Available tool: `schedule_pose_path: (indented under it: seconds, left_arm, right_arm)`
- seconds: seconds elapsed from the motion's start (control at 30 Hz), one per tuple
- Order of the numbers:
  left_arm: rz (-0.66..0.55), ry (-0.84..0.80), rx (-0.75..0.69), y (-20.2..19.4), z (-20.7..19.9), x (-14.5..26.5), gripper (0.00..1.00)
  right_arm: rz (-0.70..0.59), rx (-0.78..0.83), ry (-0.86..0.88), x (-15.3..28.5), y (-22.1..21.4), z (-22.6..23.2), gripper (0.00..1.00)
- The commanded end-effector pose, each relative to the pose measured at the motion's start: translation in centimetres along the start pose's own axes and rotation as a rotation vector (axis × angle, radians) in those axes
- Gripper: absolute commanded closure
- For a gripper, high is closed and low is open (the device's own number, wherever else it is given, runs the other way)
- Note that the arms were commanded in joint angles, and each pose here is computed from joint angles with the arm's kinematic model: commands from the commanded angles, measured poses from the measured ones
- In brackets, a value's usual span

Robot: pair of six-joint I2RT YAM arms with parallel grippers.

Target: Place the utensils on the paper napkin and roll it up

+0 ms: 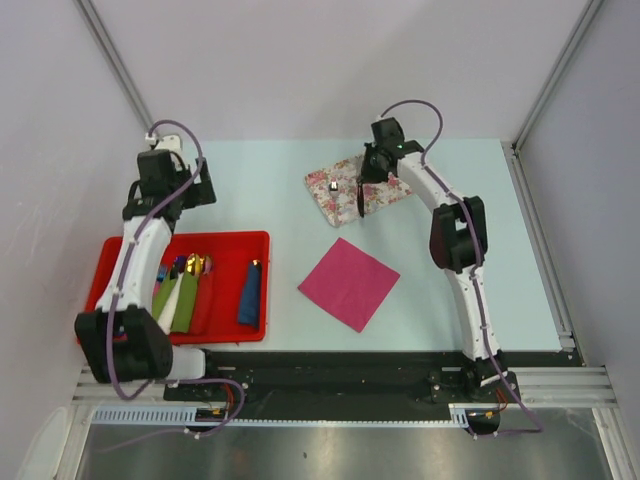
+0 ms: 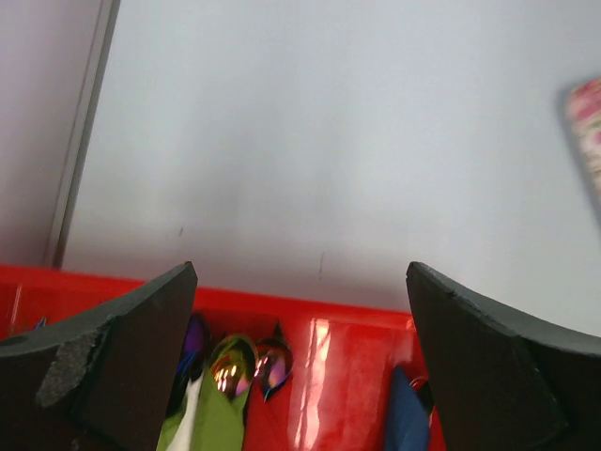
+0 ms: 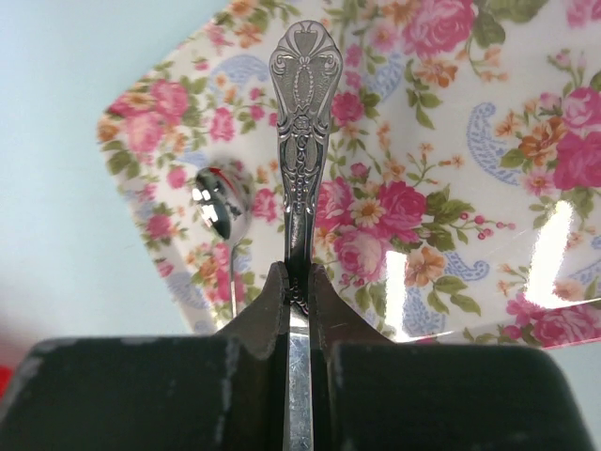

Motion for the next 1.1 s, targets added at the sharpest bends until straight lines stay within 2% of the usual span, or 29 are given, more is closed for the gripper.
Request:
schedule_pose_path:
  seconds: [0.0,0.1,0.17,0.23,0.33,0.4,0.47,0.57,0.67,0.77,0.83,0.9,1.07]
  left_arm:
    - [-0.423,-0.178,-0.066,4.8,-1.5,4.8,0.0]
    - [-0.493,-0.347,-0.2,4.7,-3.4,5.8,0.0]
    - [-0.512,-0.418,-0.268,4.9,-4.0,6.2,0.0]
    - [-0.542,-0.554,-0.354,4.6,-5.4,6.7,0.0]
    - [-0.665,-0.704,-0.482,4.3,-7.0,7.6,0.0]
    - [-0.773,-0.742,-0.603,4.4,-7.7,8.0,0.0]
    - [-0.789,-0.788,-0.705,3.6,-9.0,8.0,0.0]
    - [-0.878,-0.807,-1.026,2.7,-11.6,8.4,0.0]
    - [-0.936,-0.842,-1.188,1.4,-14.0,8.8,0.0]
    - [-0.967,-0.889,-1.307,-0.2,-16.3,9.0,0.02]
    - [-0.981,-0.915,-1.351,-1.7,-17.6,9.1,0.02]
    - [-1.033,-0.872,-1.369,-1.5,-18.2,9.3,0.02]
    - [-1.042,-0.932,-1.469,-3.3,-19.9,9.1,0.05]
  right_arm:
    - [-0.129,0.073,0.257,6.0,4.4,3.3,1.0]
    - [-0.149,0.1,0.353,7.7,5.6,3.1,1.0]
    - [-0.13,0.105,0.417,8.7,5.9,2.6,1.0]
    - [-0.108,0.116,0.484,9.7,5.9,3.0,1.0]
    - [-0.057,0.125,0.589,11.5,5.6,3.2,1.0]
    - [-0.009,0.131,0.635,12.2,4.3,3.5,1.0]
    - [0.03,0.155,0.713,14.1,3.3,4.3,1.0]
    - [0.111,0.197,0.79,15.8,0.6,5.3,1.0]
    - [0.201,0.238,0.851,16.6,-2.4,6.0,1.0]
    - [0.262,0.289,0.908,18.1,-4.6,6.8,1.0]
    - [0.304,0.32,0.95,19.1,-5.9,7.6,1.0]
    - [0.345,0.344,0.974,19.7,-6.9,7.9,1.0]
    - [0.45,0.394,1.019,21.0,-9.6,8.7,1.0]
Point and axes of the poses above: each gripper's point midway between its finger pads, its own x axis back along the fingers, its own z axis along the line the jaws close on, y = z × x, the point moved 6 cm from there along x, back along the fingers, and after that the axes turned 5 degrees about -x, right-handed, at the moved point
